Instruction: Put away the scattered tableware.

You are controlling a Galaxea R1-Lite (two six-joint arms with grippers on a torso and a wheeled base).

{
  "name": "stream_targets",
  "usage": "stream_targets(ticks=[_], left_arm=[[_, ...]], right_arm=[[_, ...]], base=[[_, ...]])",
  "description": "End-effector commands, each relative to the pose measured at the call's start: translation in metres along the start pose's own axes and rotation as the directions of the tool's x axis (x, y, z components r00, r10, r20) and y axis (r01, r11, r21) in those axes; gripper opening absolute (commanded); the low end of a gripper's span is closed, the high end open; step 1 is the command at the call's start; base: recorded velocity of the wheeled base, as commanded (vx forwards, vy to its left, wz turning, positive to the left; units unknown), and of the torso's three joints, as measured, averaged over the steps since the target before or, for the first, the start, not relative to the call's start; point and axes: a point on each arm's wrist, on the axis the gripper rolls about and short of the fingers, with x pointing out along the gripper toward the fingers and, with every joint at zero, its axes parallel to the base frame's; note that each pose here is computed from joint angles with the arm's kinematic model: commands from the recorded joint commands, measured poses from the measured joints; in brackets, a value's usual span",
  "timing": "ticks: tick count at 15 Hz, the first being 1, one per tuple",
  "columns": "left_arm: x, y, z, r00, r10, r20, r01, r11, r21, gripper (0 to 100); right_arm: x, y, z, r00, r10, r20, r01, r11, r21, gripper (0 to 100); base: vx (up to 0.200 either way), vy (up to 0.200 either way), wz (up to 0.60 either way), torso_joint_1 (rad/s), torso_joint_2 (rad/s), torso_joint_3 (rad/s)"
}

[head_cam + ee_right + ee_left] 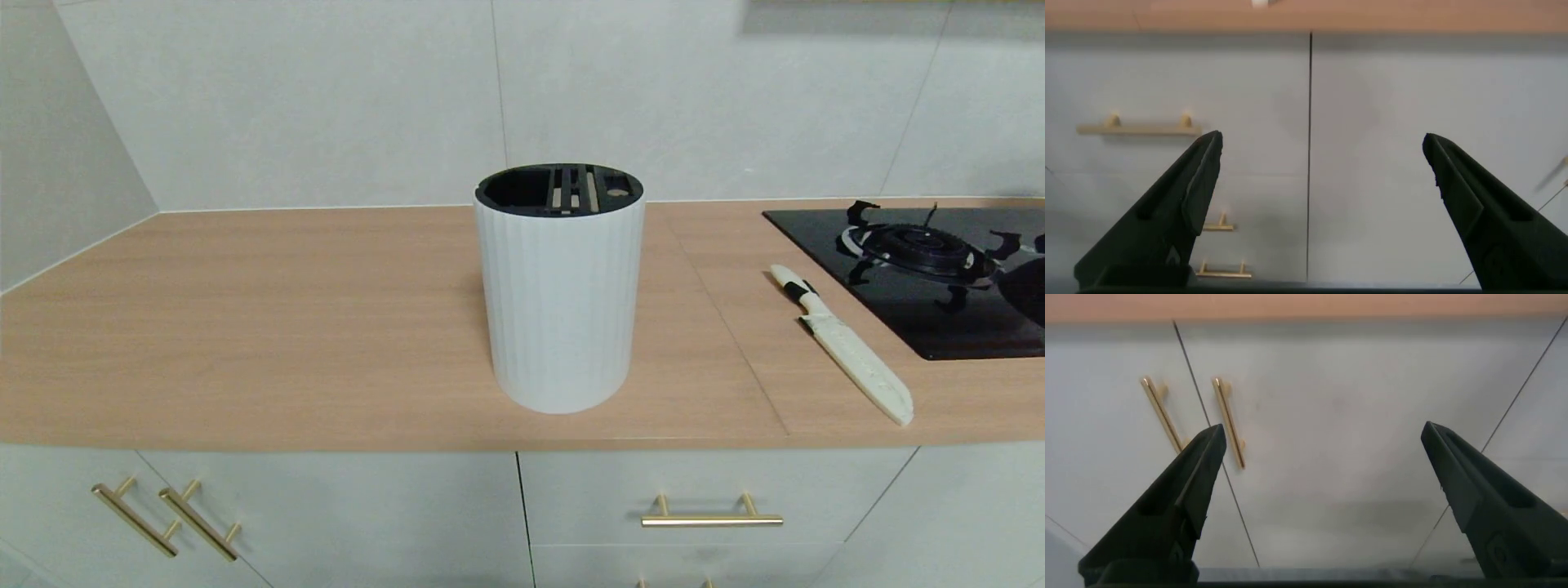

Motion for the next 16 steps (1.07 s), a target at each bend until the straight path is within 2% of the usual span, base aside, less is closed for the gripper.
stream_targets(ticks=[1, 16], left_arm=[[0.0000, 0.0000, 0.0000, 1.000, 0.002, 0.000, -0.002, 1.000, 0.000, 100], [0.0000, 0.0000, 0.0000, 1.000, 0.000, 0.000, 0.000, 1.000, 0.000, 100]], right_arm=[[0.0001, 0.0000, 0.0001, 1.000, 0.000, -0.002, 0.000, 1.000, -0.001, 100], [0.0002, 0.0000, -0.0003, 1.000, 0.000, -0.003, 0.000, 1.000, -0.001, 100]], base=[[0.000, 0.000, 0.00, 0.207, -0.48, -0.276], [0.000, 0.000, 0.00, 0.240, -0.53, -0.291]])
